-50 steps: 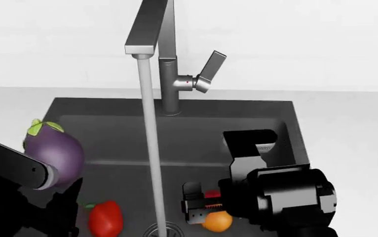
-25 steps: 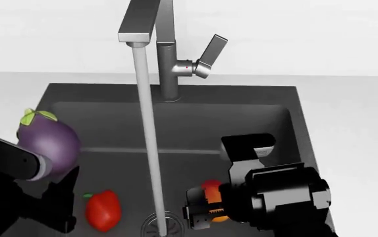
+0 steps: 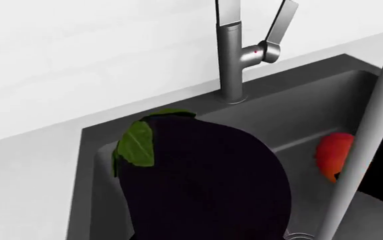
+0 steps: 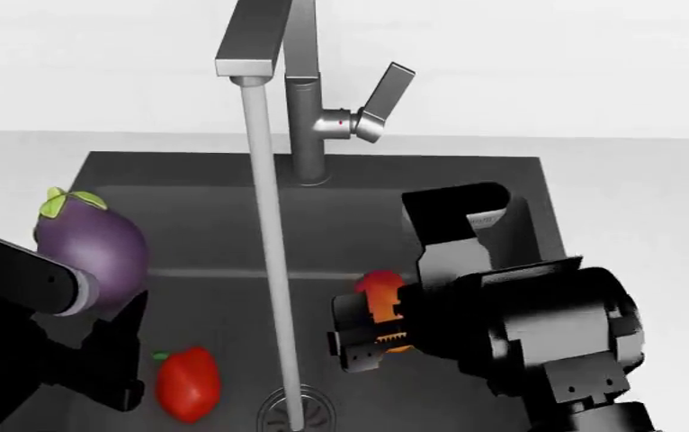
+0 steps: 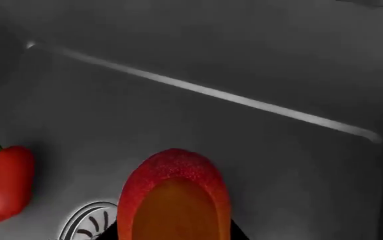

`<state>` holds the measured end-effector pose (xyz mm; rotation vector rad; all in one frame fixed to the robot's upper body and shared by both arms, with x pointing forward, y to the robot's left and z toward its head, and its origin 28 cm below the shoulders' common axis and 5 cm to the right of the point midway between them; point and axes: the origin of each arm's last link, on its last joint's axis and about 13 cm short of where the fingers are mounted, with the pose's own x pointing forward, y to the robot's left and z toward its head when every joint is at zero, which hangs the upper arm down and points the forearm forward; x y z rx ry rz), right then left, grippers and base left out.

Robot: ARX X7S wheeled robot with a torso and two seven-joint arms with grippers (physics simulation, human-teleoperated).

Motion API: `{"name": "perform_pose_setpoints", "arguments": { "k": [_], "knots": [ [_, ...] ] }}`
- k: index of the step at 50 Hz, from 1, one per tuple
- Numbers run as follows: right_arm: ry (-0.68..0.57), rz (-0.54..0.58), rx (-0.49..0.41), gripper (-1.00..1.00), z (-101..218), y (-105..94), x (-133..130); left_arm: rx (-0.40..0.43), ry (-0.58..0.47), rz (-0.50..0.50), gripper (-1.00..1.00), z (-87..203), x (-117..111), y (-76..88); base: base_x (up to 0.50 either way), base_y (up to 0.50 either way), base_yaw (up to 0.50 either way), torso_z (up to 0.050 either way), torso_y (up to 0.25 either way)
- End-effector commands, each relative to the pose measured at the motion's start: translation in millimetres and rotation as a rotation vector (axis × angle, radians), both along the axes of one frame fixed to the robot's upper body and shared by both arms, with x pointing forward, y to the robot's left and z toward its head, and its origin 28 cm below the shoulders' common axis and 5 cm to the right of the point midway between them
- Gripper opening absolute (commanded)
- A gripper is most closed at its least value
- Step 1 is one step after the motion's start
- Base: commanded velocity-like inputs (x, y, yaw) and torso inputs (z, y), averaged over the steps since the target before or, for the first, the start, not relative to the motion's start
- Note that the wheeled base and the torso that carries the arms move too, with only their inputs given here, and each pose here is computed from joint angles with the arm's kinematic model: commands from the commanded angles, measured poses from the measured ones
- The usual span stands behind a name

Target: Pick the eggplants and mangos from the sink and place them in one bowl. Place the bell pepper in the other bowl. Then turn off the sink faucet.

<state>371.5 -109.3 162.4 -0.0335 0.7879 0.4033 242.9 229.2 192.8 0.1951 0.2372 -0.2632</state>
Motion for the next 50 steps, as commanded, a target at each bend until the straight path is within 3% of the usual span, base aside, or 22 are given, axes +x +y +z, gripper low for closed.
{"name": "perform_pose_setpoints", "arguments": {
  "k": [1,4,9,11,12,19,25,40,45,46,50],
  "knots": [
    [-0.172,0.01,-0.021,-1.0,65,-8.6,-40,-0.02,-0.02,0.013,-1.0,7,8,2.7,0.0,0.0,0.0,0.0,0.0],
    [-0.197,0.012,-0.037,-1.0,80,-11.5,-53,-0.019,-0.023,0.013,-1.0,8,10,2.2,0.0,0.0,0.0,0.0,0.0],
    [-0.343,0.046,-0.043,-1.0,109,-16.8,-84,-0.016,-0.043,0.017,-1.0,17,16,4.7,0.0,0.0,0.0,0.0,0.0],
    [-0.382,0.034,-0.049,-1.0,112,-19.1,-92,-0.018,-0.044,0.018,-1.0,17,17,4.7,0.0,0.0,0.0,0.0,0.0],
    [-0.399,0.026,-0.059,-1.0,112,-20.9,-97,-0.076,0.001,0.023,-1.0,15,18,5.8,0.0,0.0,0.0,0.0,0.0],
    [-0.424,-0.009,-0.053,-1.0,96,-27.8,-122,-0.084,-0.014,0.0,-1.0,12,16,7.8,0.0,0.0,0.0,0.0,0.0],
    [-0.467,-0.05,-0.079,-1.0,104,-35.8,-141,-0.108,-0.035,-0.018,-1.0,20,17,7.3,0.0,0.0,0.0,0.004,0.222],
    [-0.508,-0.078,-0.061,-1.0,89,-36.3,-145,-0.114,-0.024,-0.028,-1.0,18,11,2.2,0.0,0.0,0.0,0.006,0.211],
    [-0.579,-0.101,0.01,-1.0,84,-36.3,-149,-0.112,-0.046,-0.022,-1.0,18,8,2.4,0.0,0.0,0.0,0.0,0.0],
    [-0.601,-0.092,-0.029,-1.0,82,-36.9,-152,-0.126,-0.046,-0.027,-1.0,18,6,3.2,0.0,0.0,0.0,0.0,0.0],
    [-0.686,-0.108,-0.034,-1.0,82,-39.2,-160,-0.089,-0.056,-0.051,-1.0,13,-1,4.4,0.0,0.0,0.0,0.0,0.0]
  ]
}}
